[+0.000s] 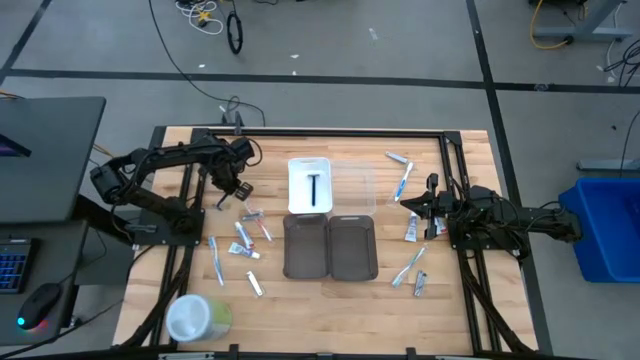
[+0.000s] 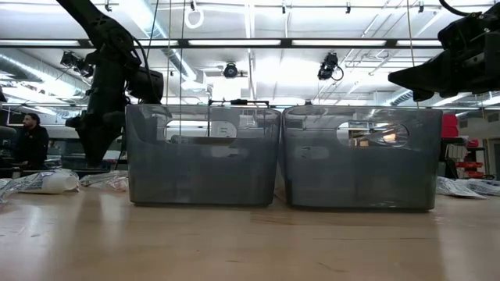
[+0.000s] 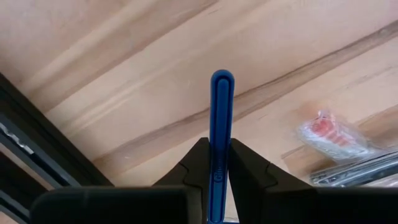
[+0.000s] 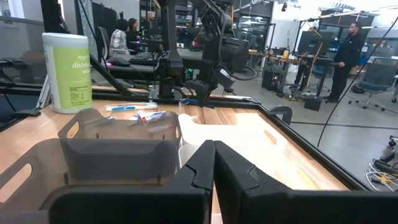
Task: Pick & Place Travel size toiletries
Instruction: Put the blue razor into the white bin
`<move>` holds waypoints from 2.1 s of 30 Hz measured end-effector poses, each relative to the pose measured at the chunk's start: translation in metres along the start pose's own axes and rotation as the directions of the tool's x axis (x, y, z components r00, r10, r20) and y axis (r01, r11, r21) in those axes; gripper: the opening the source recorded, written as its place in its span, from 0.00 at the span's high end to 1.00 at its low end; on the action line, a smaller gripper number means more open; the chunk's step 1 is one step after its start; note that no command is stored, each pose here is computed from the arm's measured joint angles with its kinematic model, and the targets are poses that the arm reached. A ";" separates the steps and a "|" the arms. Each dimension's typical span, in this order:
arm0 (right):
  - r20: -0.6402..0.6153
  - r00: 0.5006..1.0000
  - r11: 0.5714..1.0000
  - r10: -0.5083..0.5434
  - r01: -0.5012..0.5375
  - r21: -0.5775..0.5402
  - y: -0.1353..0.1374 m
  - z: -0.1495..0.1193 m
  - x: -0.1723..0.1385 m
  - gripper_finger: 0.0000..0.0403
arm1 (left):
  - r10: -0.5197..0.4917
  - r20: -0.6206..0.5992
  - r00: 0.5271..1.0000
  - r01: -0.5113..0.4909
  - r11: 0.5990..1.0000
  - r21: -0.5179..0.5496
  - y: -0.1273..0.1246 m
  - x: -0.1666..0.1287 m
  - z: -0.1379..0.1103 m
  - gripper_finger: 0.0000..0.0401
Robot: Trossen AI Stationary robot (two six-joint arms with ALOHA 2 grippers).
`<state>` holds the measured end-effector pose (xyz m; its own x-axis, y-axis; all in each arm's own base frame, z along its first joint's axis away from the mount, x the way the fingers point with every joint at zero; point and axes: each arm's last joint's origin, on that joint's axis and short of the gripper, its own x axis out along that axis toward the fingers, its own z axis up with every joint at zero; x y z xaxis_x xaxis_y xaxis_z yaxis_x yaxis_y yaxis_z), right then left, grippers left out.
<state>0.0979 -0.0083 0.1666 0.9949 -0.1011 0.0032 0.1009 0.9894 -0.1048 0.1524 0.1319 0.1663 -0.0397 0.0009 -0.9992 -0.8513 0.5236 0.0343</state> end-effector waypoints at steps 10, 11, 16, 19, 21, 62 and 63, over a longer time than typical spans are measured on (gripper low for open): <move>0.000 1.000 1.000 0.000 0.000 0.000 0.000 0.000 0.000 0.97 | -0.025 0.076 0.997 0.024 1.000 0.015 -0.007 -0.012 0.011 0.88; 0.000 1.000 1.000 0.000 0.000 0.000 0.000 0.000 0.000 0.97 | -0.030 0.088 0.996 0.028 0.999 0.017 -0.008 -0.016 0.013 0.88; 0.000 1.000 1.000 0.000 0.000 0.000 0.000 0.000 0.000 0.97 | -0.055 0.164 0.985 0.051 0.998 0.026 -0.011 -0.037 0.026 0.88; 0.000 1.000 1.000 0.000 0.000 0.000 0.000 0.000 0.000 0.97 | -0.071 0.210 0.975 0.064 0.997 0.036 -0.013 -0.051 0.033 0.88; 0.000 1.000 1.000 0.000 0.000 0.000 0.000 0.000 0.000 0.97 | -0.077 0.231 0.970 0.070 0.997 0.038 -0.014 -0.057 0.036 0.88; 0.000 1.000 1.000 0.000 0.000 0.000 0.000 0.000 0.000 0.97 | -0.259 0.556 0.790 0.192 0.965 0.176 -0.060 -0.134 0.057 0.87; 0.000 1.000 1.000 0.000 0.000 0.000 0.000 0.000 0.000 0.97 | -0.271 0.562 0.782 0.205 0.962 0.179 -0.062 -0.135 0.057 0.87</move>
<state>0.0979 -0.0083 0.1666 0.9949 -0.1009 0.0031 0.1007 0.9894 -0.1048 0.2407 0.1480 0.2976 0.4933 0.3373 -0.8018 -0.7338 0.6564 -0.1753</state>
